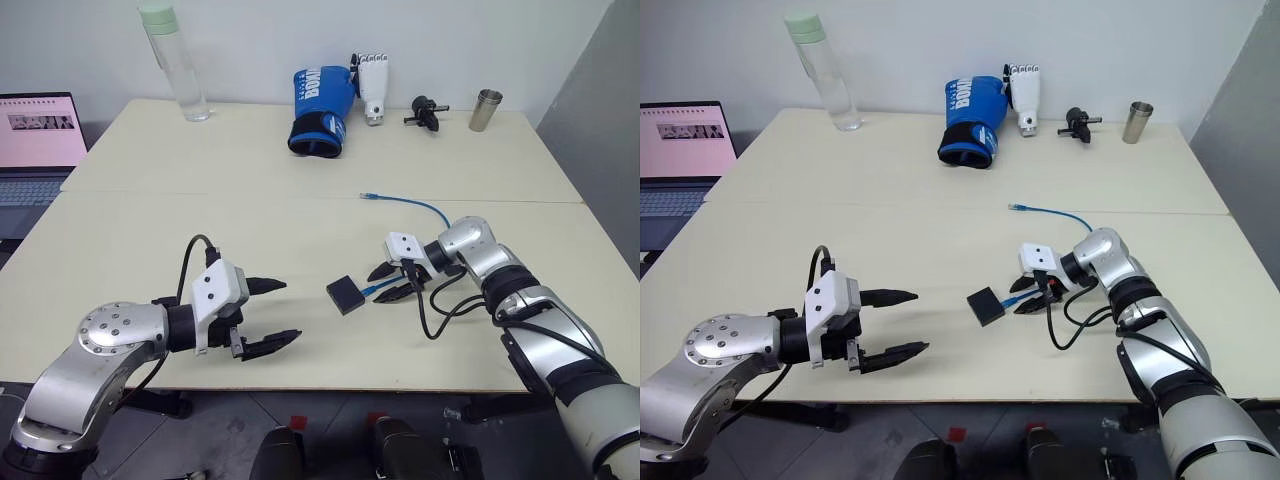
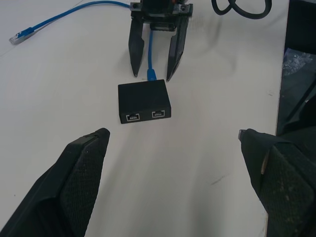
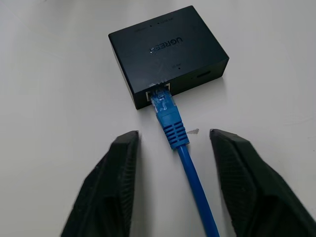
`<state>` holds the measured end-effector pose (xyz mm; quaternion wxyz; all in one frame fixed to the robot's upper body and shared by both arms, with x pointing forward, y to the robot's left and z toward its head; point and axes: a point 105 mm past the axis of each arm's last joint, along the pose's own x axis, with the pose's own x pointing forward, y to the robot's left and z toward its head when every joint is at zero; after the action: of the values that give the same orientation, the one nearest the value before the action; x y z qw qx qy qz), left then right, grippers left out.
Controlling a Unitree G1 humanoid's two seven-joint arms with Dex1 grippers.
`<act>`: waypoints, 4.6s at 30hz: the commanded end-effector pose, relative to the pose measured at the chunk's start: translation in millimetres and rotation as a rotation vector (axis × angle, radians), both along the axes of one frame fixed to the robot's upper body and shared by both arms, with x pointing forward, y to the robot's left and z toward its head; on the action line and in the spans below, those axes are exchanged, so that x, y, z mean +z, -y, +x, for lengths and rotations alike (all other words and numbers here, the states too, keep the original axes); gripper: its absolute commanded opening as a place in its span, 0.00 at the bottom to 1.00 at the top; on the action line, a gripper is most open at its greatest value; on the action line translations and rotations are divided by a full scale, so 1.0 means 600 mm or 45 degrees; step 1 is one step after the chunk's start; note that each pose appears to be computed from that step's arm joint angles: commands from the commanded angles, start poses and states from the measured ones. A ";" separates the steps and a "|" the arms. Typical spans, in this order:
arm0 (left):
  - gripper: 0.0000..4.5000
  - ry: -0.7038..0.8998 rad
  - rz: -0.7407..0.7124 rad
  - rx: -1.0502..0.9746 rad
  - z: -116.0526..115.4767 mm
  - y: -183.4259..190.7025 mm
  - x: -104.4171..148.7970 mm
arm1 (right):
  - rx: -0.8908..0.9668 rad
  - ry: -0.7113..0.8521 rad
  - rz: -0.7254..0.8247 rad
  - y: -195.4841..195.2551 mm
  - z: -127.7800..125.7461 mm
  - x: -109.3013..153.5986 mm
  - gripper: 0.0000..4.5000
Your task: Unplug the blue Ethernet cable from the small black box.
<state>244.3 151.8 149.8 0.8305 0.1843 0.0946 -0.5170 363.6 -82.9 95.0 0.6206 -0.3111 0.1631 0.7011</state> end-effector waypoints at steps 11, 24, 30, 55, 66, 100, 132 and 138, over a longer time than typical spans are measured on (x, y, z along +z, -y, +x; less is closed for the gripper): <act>1.00 0.078 -0.014 -0.071 0.014 0.016 0.016 | -0.037 0.091 0.066 0.009 0.016 0.041 0.01; 1.00 0.092 -0.438 0.075 0.102 0.024 0.107 | -0.377 1.083 0.220 0.128 0.036 0.243 0.01; 1.00 0.071 -0.633 0.018 0.146 0.079 0.138 | -0.364 1.676 0.202 0.114 0.025 0.267 0.01; 0.84 0.172 -0.607 -0.228 0.202 0.154 0.170 | -0.094 2.060 0.336 0.024 -0.023 0.255 0.01; 0.30 0.181 -0.577 -0.222 0.201 0.139 0.167 | -0.118 2.027 0.351 0.024 -0.013 0.255 0.01; 0.18 0.010 -0.549 -0.557 0.165 0.123 0.204 | -0.452 -0.042 0.739 0.040 -0.072 0.361 0.99; 0.18 0.031 -0.532 -0.577 0.165 0.126 0.217 | -0.432 -0.099 0.684 0.006 -0.041 0.301 0.56; 0.18 0.030 -0.529 -0.582 0.164 0.128 0.217 | -0.416 -0.104 0.689 -0.002 -0.040 0.302 0.25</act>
<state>348.7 76.2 259.6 0.7244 0.0167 -0.0342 -0.6884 341.6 -85.3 260.5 0.7815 -0.0591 0.0710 0.6171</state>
